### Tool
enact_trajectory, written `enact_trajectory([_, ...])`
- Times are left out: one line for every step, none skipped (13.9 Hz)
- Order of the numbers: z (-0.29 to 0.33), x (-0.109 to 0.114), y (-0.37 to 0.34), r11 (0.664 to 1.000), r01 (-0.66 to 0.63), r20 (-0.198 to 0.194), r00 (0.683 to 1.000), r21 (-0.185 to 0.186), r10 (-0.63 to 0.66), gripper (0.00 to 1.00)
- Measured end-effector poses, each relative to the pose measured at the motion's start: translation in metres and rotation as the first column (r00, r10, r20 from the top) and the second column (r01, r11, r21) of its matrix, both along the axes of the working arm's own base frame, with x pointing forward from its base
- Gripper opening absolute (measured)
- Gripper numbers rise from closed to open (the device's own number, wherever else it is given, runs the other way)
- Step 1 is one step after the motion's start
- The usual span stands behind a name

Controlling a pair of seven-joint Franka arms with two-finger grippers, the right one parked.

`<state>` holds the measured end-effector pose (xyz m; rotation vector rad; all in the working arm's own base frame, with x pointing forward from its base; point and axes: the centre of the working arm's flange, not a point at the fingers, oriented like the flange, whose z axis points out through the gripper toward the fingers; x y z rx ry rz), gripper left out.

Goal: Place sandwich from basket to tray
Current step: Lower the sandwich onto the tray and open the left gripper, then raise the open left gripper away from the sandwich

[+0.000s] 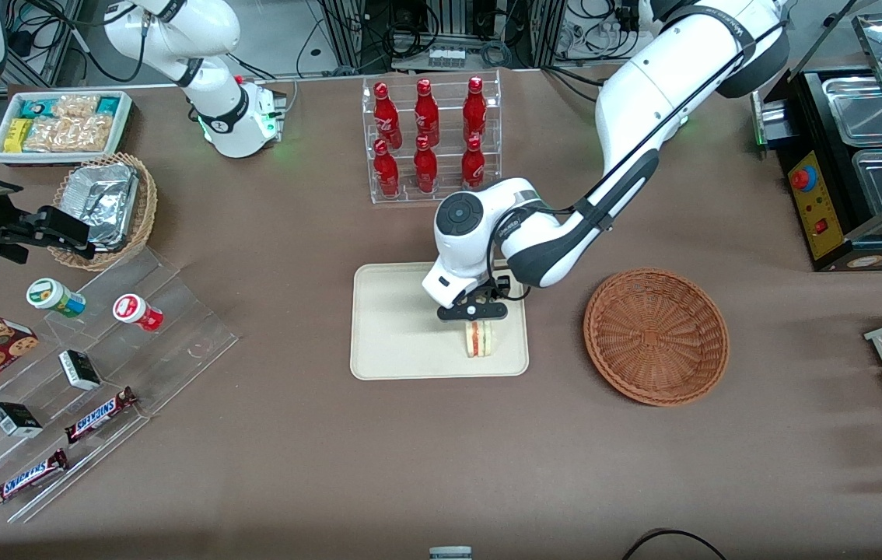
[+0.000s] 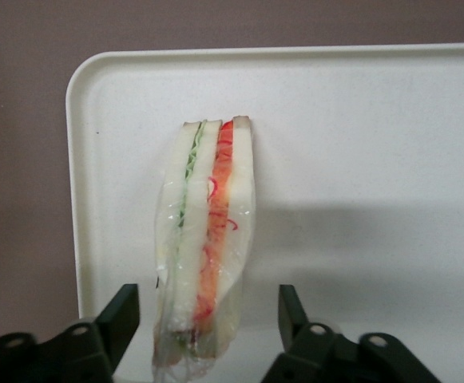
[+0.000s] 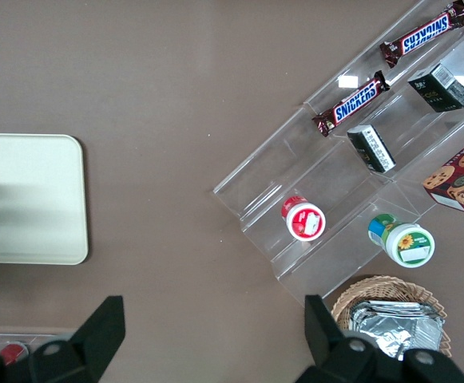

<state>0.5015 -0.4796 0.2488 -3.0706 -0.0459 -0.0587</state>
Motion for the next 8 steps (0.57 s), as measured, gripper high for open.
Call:
enact_trajectory([0.004, 0.002, -0.001, 1.000, -0.011, -0.003, 1.000, -0.010, 0.011, 0.92])
enact_trajectory([0.008, 0.004, -0.002, 1.000, -0.022, -0.005, 1.000, -0.020, 0.022, 0.99])
enact_trajectory([0.012, 0.006, -0.003, 0.999, -0.028, -0.004, 1.000, -0.025, 0.028, 1.00])
enact_trajectory([0.016, 0.008, -0.003, 0.999, -0.031, -0.002, 1.000, -0.025, 0.031, 1.00])
enact_trajectory([0.020, 0.008, -0.003, 0.999, -0.033, -0.003, 0.999, -0.016, 0.033, 1.00])
enact_trajectory([0.026, 0.008, -0.003, 0.999, -0.034, -0.003, 0.999, -0.004, 0.034, 1.00])
enact_trajectory([0.034, 0.007, -0.002, 0.999, -0.036, -0.002, 0.999, 0.009, 0.036, 1.00])
enact_trajectory([0.044, 0.006, -0.002, 0.999, -0.042, -0.004, 0.999, 0.018, 0.042, 1.00])
